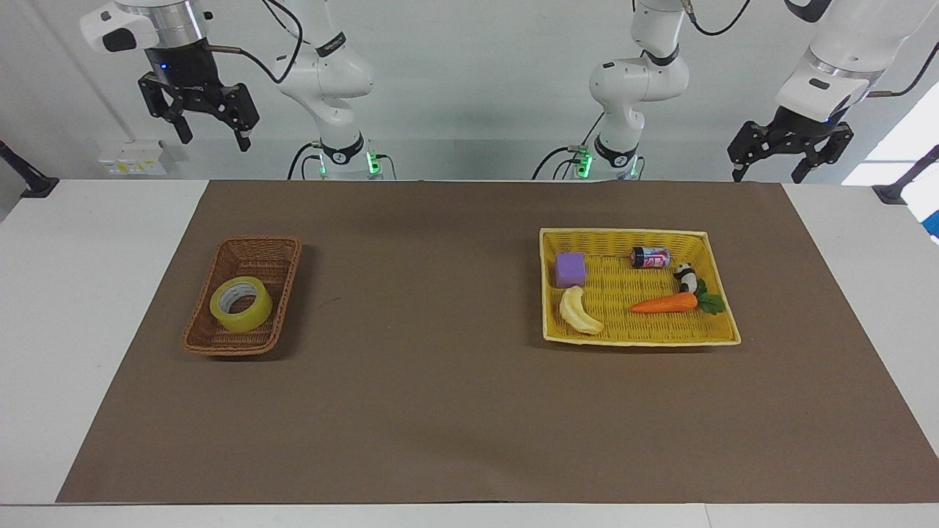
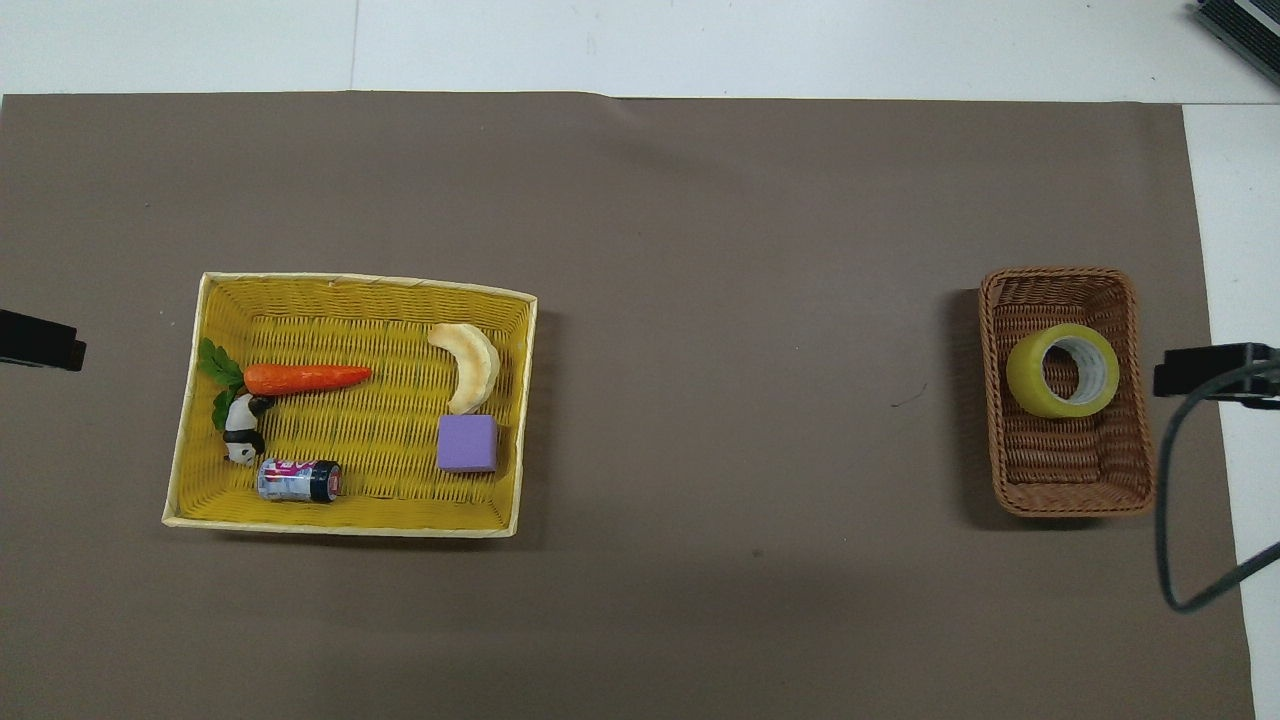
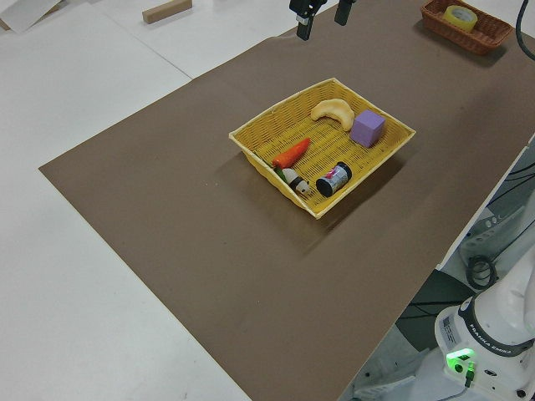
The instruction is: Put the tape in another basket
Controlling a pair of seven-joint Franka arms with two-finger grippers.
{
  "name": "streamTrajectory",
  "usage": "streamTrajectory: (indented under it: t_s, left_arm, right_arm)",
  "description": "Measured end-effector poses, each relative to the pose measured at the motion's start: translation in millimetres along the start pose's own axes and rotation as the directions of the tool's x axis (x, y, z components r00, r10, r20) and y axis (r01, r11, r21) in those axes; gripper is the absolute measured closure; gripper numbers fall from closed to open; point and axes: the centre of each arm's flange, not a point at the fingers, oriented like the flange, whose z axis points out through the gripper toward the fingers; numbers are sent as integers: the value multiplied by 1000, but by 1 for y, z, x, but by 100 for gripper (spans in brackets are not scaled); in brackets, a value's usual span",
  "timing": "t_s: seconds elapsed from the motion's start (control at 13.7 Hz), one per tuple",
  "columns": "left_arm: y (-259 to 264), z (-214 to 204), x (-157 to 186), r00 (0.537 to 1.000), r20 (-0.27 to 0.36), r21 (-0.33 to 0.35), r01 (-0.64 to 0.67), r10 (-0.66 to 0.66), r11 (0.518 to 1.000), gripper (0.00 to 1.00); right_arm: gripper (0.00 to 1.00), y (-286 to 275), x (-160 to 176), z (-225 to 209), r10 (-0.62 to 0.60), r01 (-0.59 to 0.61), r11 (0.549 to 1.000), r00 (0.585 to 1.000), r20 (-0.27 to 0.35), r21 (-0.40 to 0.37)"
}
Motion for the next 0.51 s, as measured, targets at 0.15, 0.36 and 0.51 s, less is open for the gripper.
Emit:
streamTrajectory:
  t_s: [0.15, 0.36, 0.51]
  left_arm:
    - [0, 0, 0, 1000, 0, 0, 0, 0, 1000, 0]
    - [0, 0, 0, 1000, 0, 0, 0, 0, 1000, 0]
    - [0, 0, 0, 1000, 0, 0, 0, 0, 1000, 0]
  right_arm:
    - [0, 0, 3, 8, -10, 10, 1000, 999, 40, 5]
    - [0, -4, 8, 7, -17, 17, 1000, 999, 44, 7]
    - [0, -4, 7, 6, -20, 19, 1000, 999, 45, 8]
